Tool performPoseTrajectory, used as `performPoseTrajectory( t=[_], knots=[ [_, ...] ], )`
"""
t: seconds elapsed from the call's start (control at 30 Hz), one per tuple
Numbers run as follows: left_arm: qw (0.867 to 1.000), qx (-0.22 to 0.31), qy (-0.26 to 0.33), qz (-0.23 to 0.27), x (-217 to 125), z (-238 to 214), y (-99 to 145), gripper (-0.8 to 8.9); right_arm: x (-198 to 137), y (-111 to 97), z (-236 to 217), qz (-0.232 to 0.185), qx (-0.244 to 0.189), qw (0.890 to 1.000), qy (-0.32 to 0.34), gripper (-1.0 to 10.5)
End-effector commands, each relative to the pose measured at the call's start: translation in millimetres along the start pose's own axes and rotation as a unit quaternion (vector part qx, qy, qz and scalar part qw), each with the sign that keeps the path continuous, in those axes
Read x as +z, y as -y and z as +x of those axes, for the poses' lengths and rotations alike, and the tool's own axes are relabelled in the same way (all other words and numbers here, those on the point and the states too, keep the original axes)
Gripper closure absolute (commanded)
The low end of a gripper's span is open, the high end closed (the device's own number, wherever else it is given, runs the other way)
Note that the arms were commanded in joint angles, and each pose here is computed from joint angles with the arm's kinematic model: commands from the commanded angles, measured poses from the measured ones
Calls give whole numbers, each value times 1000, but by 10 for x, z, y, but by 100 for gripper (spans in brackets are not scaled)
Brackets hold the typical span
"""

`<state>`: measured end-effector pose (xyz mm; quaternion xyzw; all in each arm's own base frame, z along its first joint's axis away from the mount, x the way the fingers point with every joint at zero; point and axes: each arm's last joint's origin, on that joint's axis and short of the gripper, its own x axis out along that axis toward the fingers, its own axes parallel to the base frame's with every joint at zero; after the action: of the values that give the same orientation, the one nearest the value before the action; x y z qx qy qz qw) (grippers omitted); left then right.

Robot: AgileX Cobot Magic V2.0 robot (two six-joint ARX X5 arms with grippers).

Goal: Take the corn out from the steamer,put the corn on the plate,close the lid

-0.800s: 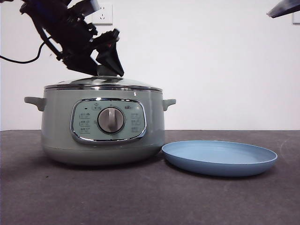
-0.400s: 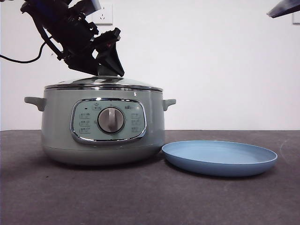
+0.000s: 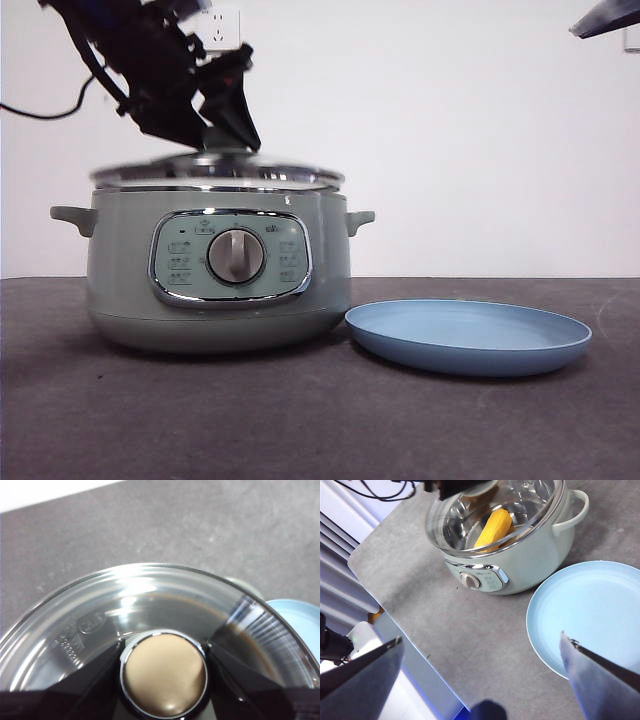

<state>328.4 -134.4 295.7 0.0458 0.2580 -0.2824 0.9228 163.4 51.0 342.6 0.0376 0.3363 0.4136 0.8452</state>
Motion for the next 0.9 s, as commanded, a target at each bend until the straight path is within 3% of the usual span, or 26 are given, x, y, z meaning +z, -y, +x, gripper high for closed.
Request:
performPoseTrajectory(
  t=[0.03,0.3,0.57,0.7,0.9],
  knots=[
    [998,0,62,8,241,-281,54,822,6,-4,-3,-2,-1,1000,1,379],
    [995,0,95,10,371,-953,188,822,38,-1,-3,-4,-2,1000,15,379],
    [992,4,127,16,294,-1937,398,822,263,-36,102,15,22,996,84,379],
    [990,21,140,17,158,-2376,487,822,386,-28,335,25,20,997,71,379],
    [989,44,141,14,-92,-2840,584,822,710,-118,843,5,11,1000,27,379]
  ],
)
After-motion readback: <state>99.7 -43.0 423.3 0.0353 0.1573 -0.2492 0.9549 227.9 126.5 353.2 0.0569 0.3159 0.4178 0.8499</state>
